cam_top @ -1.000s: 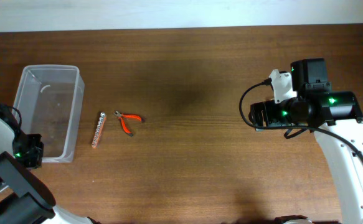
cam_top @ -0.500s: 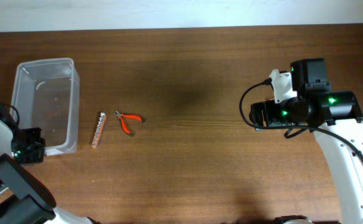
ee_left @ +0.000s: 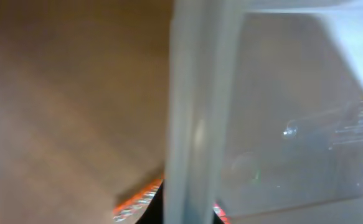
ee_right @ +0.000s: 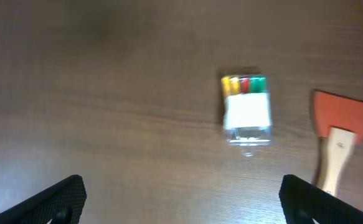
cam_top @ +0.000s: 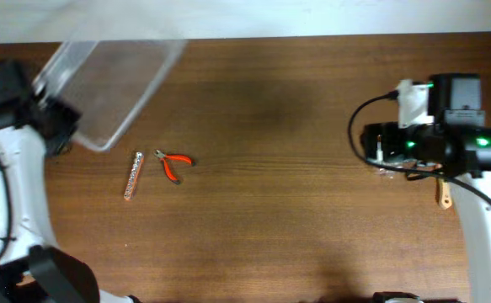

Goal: Pack container
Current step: 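Drag the container to the table center and release it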

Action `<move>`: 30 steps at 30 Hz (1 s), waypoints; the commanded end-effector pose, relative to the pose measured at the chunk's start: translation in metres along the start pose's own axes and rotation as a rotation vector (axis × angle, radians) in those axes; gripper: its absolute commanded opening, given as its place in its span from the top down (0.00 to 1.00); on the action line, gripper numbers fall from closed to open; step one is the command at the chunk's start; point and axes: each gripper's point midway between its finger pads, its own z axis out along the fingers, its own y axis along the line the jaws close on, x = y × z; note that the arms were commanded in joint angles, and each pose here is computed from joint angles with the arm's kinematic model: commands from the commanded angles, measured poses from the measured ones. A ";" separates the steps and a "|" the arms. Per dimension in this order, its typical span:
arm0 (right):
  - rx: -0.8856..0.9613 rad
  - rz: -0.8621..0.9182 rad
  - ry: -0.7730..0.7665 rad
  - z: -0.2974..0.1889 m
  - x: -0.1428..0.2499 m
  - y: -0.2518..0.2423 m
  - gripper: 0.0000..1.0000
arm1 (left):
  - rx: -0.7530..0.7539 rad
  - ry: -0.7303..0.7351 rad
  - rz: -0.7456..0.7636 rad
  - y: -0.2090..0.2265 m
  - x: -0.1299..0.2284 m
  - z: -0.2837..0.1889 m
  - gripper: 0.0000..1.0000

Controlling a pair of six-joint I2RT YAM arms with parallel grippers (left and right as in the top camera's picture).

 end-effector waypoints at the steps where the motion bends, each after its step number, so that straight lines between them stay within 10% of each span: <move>1: 0.044 0.146 -0.050 -0.017 -0.006 -0.025 0.01 | 0.152 -0.023 0.455 -0.076 0.035 -0.028 0.98; 14: 0.104 0.308 -0.023 -0.023 0.011 -0.064 0.01 | 0.207 0.213 0.983 -0.158 0.197 0.018 0.98; 30: 0.103 0.294 -0.019 -0.023 0.011 -0.064 0.02 | -0.006 0.425 0.959 -0.108 0.219 0.099 0.98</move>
